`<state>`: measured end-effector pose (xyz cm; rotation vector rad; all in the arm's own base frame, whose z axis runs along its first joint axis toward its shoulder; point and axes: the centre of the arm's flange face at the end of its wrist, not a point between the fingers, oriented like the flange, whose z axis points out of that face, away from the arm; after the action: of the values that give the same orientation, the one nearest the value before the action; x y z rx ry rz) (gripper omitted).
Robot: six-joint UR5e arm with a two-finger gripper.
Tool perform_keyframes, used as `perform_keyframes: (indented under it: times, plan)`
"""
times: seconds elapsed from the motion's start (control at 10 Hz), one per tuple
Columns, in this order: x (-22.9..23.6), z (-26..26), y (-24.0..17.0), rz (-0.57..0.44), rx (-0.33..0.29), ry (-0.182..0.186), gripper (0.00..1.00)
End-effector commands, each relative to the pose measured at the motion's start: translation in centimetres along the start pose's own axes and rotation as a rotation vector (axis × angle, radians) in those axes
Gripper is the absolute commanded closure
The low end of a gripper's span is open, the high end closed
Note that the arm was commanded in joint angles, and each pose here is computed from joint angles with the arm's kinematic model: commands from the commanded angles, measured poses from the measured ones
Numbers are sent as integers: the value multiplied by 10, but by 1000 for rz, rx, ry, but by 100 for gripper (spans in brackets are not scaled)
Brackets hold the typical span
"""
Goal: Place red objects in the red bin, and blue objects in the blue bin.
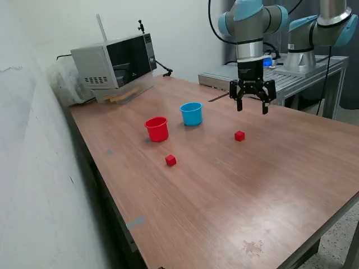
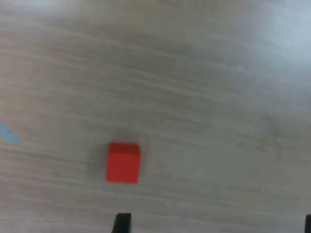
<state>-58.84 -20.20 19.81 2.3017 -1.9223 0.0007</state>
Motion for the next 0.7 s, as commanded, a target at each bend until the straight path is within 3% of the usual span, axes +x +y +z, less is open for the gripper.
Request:
perform_keyframes:
  times: [0.0,0.2,0.6]
  plan:
    - [-24,36,17,43,5,-3,0]
    - [-48,38,18,77,-15,-9,0]
    - [-47,50,6,79,0,-6,0]
